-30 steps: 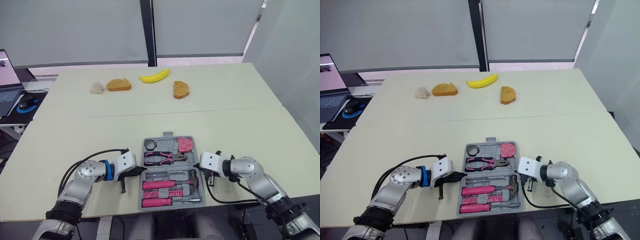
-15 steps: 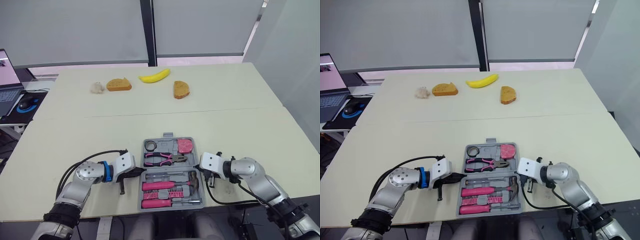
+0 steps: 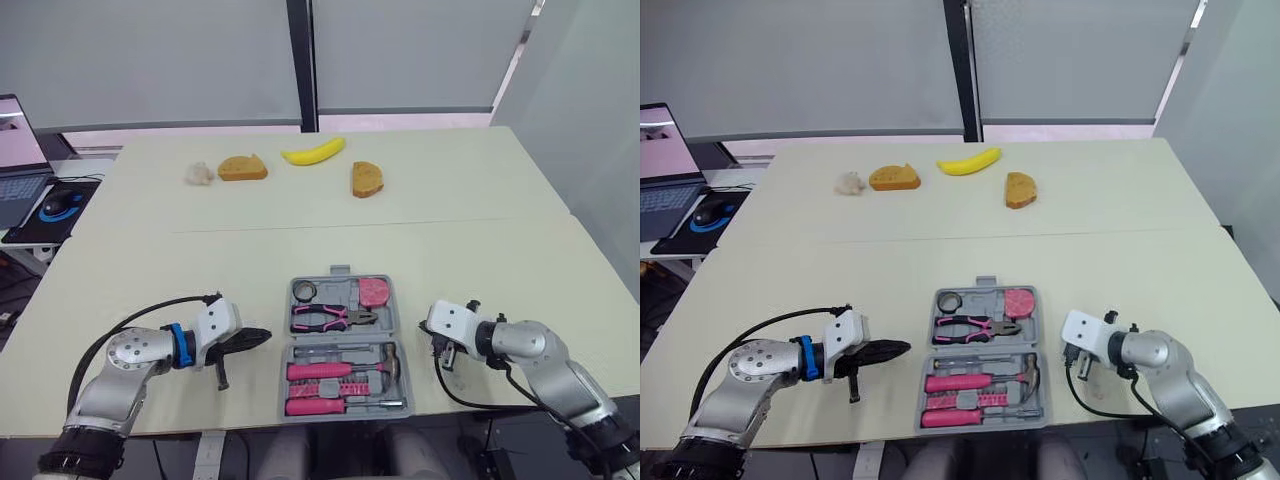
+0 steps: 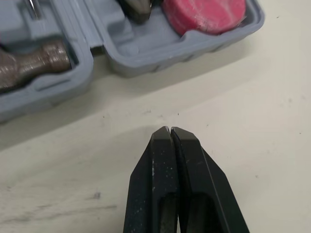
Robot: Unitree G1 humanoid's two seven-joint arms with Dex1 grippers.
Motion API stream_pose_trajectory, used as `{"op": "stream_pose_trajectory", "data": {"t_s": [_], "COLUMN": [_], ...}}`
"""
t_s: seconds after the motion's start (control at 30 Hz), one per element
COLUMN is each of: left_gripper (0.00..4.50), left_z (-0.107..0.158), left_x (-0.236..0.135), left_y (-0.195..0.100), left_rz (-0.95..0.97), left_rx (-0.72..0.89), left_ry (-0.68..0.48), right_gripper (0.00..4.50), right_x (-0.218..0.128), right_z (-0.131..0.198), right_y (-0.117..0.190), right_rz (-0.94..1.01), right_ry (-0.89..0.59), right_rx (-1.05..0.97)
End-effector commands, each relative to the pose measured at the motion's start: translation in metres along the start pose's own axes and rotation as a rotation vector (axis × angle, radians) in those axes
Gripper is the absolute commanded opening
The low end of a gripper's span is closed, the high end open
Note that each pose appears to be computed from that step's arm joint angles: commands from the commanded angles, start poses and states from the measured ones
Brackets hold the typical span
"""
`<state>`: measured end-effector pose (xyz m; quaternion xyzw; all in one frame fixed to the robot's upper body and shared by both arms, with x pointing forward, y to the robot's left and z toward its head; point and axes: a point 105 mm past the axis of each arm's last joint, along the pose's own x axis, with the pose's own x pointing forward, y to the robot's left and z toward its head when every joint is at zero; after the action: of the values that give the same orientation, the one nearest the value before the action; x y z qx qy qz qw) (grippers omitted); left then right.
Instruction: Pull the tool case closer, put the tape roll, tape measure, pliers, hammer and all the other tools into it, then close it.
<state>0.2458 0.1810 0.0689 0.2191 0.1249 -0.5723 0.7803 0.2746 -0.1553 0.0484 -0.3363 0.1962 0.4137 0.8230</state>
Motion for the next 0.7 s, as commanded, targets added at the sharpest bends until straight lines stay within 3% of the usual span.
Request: {"op": "stream_pose_trajectory", "data": {"t_s": [0.03, 0.23, 0.7], "left_gripper": [0.02, 0.02, 0.02], "left_z": [0.021, 0.028, 0.009], "left_x": [0.010, 0.040, 0.073], "left_y": [-0.024, -0.040, -0.056], "left_rz": [-0.167, -0.270, -0.356], "left_rx": [0.112, 0.165, 0.205], "left_ry": [-0.036, -0.074, -0.012], "right_gripper": [0.00, 0.00, 0.00], "right_x": [-0.012, -0.015, -0.018], "right_z": [0.011, 0.017, 0.027], "right_y": [-0.007, 0.002, -0.001], "right_rz": [-0.068, -0.094, -0.109], "right_ry": [-0.049, -0.075, -0.075], "right_rx": [0.063, 0.172, 0.255]}}
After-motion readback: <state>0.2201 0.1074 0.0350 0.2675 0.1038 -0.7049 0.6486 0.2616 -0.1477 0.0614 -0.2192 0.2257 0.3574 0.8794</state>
